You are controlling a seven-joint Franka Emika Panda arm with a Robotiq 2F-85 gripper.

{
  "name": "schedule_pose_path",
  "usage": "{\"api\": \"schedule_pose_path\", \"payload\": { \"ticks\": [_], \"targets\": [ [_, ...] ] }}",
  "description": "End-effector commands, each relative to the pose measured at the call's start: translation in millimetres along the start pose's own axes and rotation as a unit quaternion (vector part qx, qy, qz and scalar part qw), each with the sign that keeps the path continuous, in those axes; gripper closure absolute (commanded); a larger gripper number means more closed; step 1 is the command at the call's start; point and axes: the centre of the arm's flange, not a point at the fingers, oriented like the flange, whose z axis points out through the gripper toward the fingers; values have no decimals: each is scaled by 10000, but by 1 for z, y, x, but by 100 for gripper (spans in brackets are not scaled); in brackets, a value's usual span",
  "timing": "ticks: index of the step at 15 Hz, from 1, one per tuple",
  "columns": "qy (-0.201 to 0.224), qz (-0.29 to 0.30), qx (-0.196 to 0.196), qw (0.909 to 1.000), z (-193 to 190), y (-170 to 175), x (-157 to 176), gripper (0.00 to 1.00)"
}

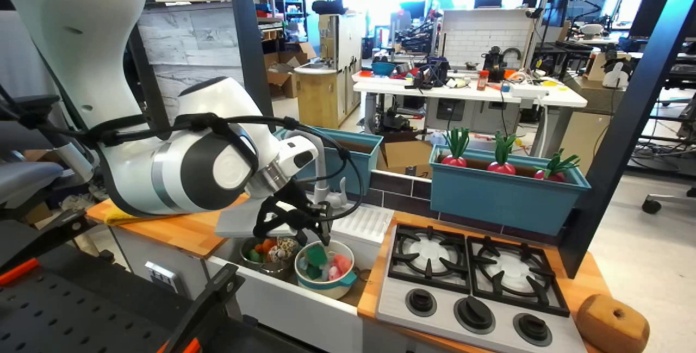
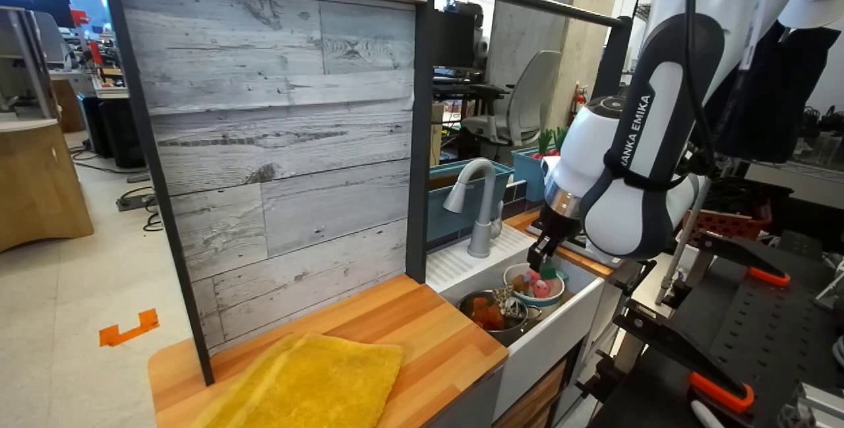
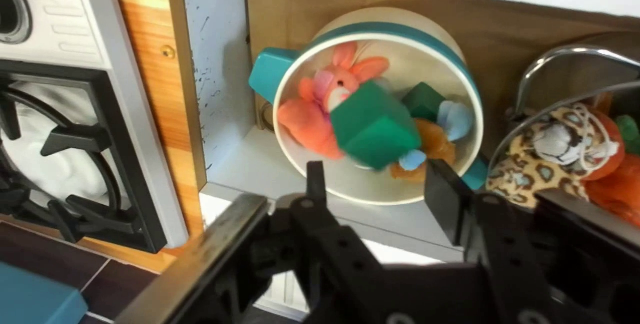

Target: Pick up all the plush toys from the counter and the stove, then wipe the counter

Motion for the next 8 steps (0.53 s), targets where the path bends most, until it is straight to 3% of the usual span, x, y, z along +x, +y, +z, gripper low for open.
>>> {"api": "schedule_pose_path", "payload": {
  "ticks": [1, 3, 4, 5, 6, 8],
  "targets": [
    [57, 103, 12, 9999, -5, 9, -2, 14],
    [303, 61, 73, 9995, -20, 17, -1, 2],
    [403, -78, 28, 9992, -32, 24, 0, 0],
    [247, -419, 92, 9988, -51, 33, -1, 0],
    [43, -816, 210, 9964, -68, 42, -3, 0],
    [82, -1142, 658, 9912, -98, 56, 2, 0]
  ]
}}
